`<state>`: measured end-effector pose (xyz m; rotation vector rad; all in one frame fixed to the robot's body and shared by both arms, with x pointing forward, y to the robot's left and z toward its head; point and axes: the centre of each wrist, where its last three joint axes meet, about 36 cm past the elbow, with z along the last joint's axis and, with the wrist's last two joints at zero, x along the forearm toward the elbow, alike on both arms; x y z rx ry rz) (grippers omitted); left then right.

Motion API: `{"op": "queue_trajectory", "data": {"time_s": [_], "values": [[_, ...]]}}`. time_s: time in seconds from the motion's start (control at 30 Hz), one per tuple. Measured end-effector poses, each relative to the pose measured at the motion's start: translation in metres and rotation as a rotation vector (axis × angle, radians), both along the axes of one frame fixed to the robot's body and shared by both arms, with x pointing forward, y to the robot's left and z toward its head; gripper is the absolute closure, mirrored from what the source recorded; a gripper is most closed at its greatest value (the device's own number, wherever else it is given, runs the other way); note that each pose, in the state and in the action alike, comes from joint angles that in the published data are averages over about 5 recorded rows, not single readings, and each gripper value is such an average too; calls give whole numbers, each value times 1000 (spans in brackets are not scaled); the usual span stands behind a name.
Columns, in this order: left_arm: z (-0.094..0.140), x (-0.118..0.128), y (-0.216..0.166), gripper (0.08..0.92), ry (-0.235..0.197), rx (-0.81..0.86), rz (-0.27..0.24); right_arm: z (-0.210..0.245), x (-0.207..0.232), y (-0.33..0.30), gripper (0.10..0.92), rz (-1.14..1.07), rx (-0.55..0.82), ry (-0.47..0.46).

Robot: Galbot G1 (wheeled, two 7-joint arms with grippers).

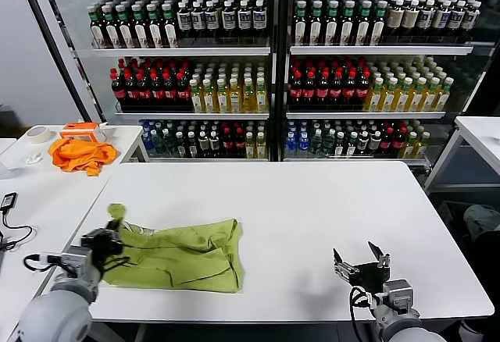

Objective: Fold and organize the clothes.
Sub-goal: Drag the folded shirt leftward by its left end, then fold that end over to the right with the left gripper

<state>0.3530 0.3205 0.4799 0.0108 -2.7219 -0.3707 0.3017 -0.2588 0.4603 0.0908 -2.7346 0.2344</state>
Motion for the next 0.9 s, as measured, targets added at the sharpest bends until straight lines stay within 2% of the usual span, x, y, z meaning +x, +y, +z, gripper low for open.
{"op": "queue_trajectory", "data": {"time_s": [0.2, 0.37, 0.67, 0.9], "values": [[-4, 2, -30, 904, 44, -121, -102, 0, -2, -4, 200, -14, -8, -1], [-12, 8, -50, 904, 71, -180, -165, 2, -3, -7, 200, -25, -11, -4], [-26, 23, -83, 904, 110, -252, -237, 1, -4, -9, 200, -37, -16, -4], [-35, 32, -102, 892, 128, -287, -265, -1, -2, -9, 200, -41, -16, 1]]}}
